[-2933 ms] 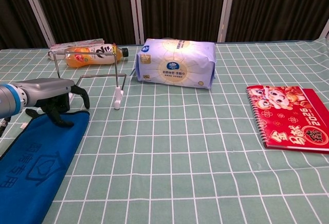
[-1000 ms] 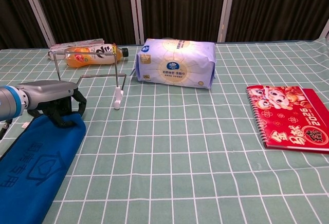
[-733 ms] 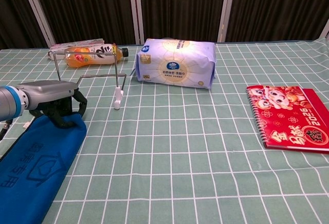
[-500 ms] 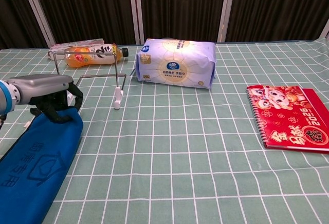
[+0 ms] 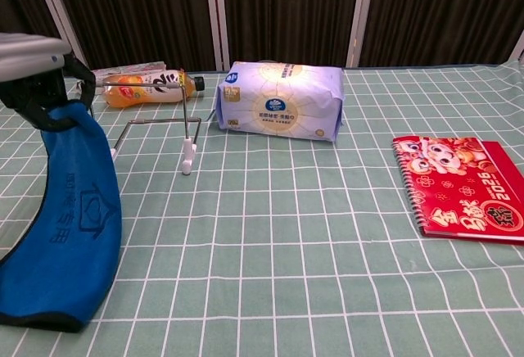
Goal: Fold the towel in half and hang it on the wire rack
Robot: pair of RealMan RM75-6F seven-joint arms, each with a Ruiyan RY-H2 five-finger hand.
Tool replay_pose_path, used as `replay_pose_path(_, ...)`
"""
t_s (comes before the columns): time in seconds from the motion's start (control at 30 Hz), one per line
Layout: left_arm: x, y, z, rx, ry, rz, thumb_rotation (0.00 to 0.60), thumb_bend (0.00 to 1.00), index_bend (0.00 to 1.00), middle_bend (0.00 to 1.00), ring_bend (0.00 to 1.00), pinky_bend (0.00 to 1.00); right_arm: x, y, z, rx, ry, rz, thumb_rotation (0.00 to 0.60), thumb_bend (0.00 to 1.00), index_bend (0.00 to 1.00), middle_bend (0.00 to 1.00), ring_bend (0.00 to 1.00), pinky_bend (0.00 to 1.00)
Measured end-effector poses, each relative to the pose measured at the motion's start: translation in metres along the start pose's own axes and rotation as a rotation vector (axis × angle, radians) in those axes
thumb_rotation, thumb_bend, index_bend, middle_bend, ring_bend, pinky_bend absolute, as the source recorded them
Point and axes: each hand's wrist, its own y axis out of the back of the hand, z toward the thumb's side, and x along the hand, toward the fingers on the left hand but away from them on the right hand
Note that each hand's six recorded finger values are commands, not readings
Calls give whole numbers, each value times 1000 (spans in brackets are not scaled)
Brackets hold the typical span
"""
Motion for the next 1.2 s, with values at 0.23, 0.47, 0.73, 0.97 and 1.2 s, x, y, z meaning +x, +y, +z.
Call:
replay_pose_path(0.23,-9,45,6,5,11,63,600,743,895,1000,957,1000,1,3,-1,-13,5,-7,600,0,0,0,0,0)
replay_pose_path(0.47,-1,76,11,64,57,92,600,750,895,1000,957,1000,2,6,-3,-24,3,-11,600,0,0,0,0,0)
replay_pose_path(0.73,19,117,30,239,60,178,600,749,898,999,946,1000,0,6,-6,-27,-6,-10,600,0,0,0,0,0)
replay_pose_path(0.97,37,129,30,317,35,231,600,751,900,992,937,1000,-1,4,-6,-23,-11,-3,600,0,0,0,0,0)
replay_pose_path(1.2,51,132,30,317,-2,243,600,749,906,980,926,1000,-2,2,-7,-19,-20,1,600,0,0,0,0,0)
